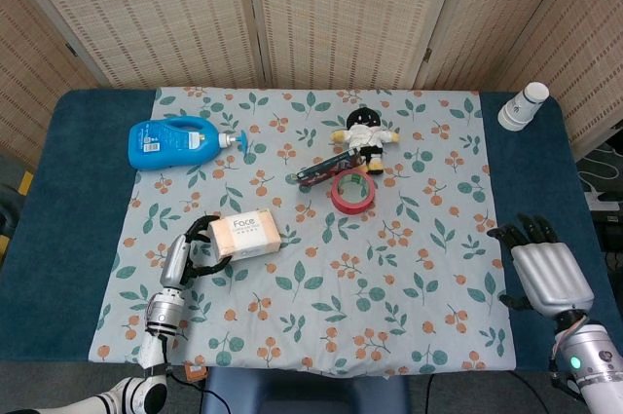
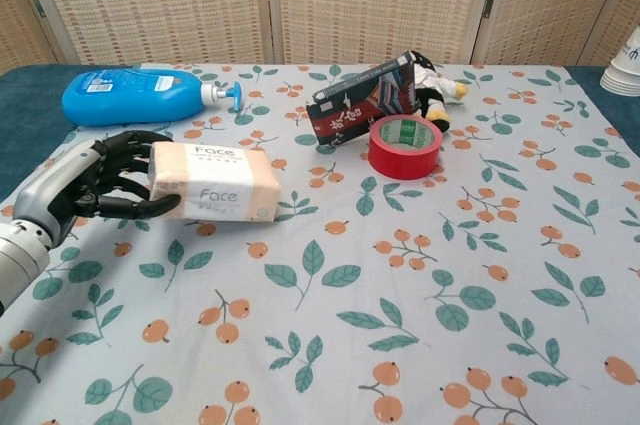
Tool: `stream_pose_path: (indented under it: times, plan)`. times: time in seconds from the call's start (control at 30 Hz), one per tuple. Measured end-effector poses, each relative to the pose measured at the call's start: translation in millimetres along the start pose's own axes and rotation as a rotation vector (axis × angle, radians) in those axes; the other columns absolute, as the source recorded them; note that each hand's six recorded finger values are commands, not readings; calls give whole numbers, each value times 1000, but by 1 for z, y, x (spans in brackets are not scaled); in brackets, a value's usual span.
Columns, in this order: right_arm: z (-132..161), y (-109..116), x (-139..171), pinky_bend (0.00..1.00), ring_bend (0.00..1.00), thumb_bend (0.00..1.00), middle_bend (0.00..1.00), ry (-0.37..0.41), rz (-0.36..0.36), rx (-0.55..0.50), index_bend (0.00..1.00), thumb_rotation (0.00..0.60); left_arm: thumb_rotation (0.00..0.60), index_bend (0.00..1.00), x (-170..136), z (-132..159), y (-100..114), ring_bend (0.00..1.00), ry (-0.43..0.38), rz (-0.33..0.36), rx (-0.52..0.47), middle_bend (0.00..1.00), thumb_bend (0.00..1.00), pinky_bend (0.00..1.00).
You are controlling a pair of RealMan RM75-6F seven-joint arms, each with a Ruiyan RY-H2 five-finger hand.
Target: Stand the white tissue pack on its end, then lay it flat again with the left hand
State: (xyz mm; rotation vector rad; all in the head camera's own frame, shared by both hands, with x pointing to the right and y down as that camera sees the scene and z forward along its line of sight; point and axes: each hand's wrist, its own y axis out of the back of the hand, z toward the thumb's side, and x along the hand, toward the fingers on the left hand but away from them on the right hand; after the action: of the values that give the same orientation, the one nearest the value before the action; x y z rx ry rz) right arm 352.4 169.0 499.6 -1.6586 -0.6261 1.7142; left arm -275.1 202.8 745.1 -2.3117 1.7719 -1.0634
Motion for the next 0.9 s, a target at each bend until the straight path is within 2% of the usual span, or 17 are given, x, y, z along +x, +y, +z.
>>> stream_pose_path:
  times: [0.3,0.37,0.4,0.47,0.53,0.6,0.67,0.9]
  plan:
    - [1,-1,0,0,0,55,168,3,6,3,202,600,600,466,-3,-8,1,335,22,0,6,534,256,371]
    - [1,-2,0,0,0,55,168,3,7,4,202,600,600,358,-4,-10,0,283,29,-7,13,471,224,348]
    - [1,-2,0,0,0,55,168,3,7,5,202,600,600,226,-4,-11,0,227,32,-13,16,413,196,320]
    - [1,-1,0,0,0,55,168,3,6,4,202,600,600,78,-5,-13,-1,142,42,-30,22,319,167,272]
    - [1,-1,0,0,0,55,168,3,6,5,202,600,600,1,-5,-14,-2,35,50,-46,20,172,135,210]
    - [1,-2,0,0,0,55,168,5,7,6,202,600,600,0,-5,-13,-1,0,52,-59,8,76,117,181]
    - [2,-2,0,0,0,55,168,9,8,10,202,600,600,0,-5,-10,-1,0,49,-70,-7,23,107,167]
    - [4,-1,0,0,0,55,168,21,8,7,202,600,600,0,-7,4,7,0,29,-117,-14,0,98,141]
